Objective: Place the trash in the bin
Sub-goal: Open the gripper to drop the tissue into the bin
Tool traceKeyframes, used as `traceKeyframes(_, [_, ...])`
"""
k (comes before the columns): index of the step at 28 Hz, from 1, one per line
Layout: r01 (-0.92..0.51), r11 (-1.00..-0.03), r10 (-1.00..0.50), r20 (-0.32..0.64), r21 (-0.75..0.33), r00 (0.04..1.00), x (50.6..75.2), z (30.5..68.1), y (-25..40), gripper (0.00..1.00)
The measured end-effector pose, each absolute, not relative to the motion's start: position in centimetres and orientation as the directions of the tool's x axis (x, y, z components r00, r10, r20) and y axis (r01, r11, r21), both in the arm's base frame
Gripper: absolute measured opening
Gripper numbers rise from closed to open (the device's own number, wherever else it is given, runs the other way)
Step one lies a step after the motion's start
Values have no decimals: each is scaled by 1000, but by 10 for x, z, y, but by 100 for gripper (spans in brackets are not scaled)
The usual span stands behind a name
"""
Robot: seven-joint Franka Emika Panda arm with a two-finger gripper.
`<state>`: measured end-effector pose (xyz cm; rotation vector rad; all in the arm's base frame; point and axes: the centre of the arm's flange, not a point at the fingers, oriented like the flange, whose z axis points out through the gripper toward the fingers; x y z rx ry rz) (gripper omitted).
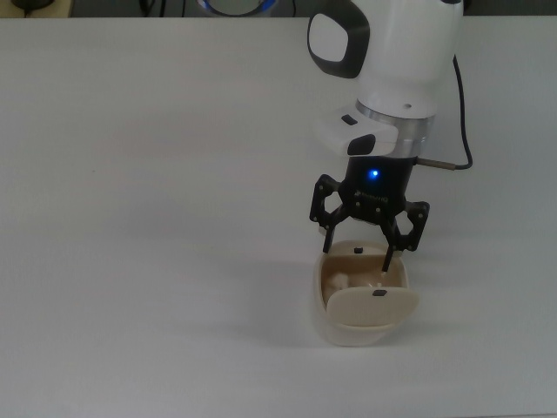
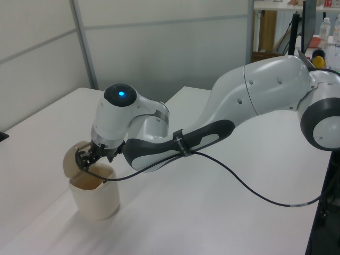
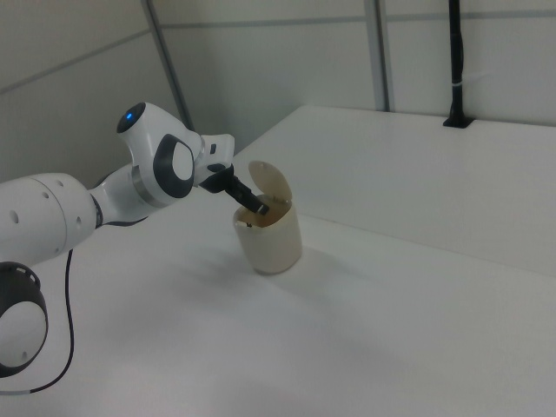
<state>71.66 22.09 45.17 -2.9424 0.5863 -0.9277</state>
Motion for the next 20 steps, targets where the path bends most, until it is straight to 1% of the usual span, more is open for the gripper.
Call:
traceKeyframes(1, [-350,-930,-351,554,-112,755,717,453,221,92])
traceKeyframes(4, [-351,-930,-351,555,-112,754,717,454,220,100])
traceKeyframes(7, [-353,-930,-349,552,-104,757,716,455,219,100])
traceKeyframes(9, [-349,-935,-325,534,-60,781,714,454,216,100])
traceKeyframes(11, [-340,-941,-300,490,-9,819,710,453,212,100])
traceKeyframes(12, [-326,-945,-286,448,13,847,707,453,209,100])
traceKeyframes(15, [-270,-962,-242,346,34,906,699,459,203,100])
traceKeyframes(18, [-193,-980,-176,243,50,954,686,480,192,100])
traceKeyframes(20, [-161,-985,-145,198,67,970,677,493,182,100])
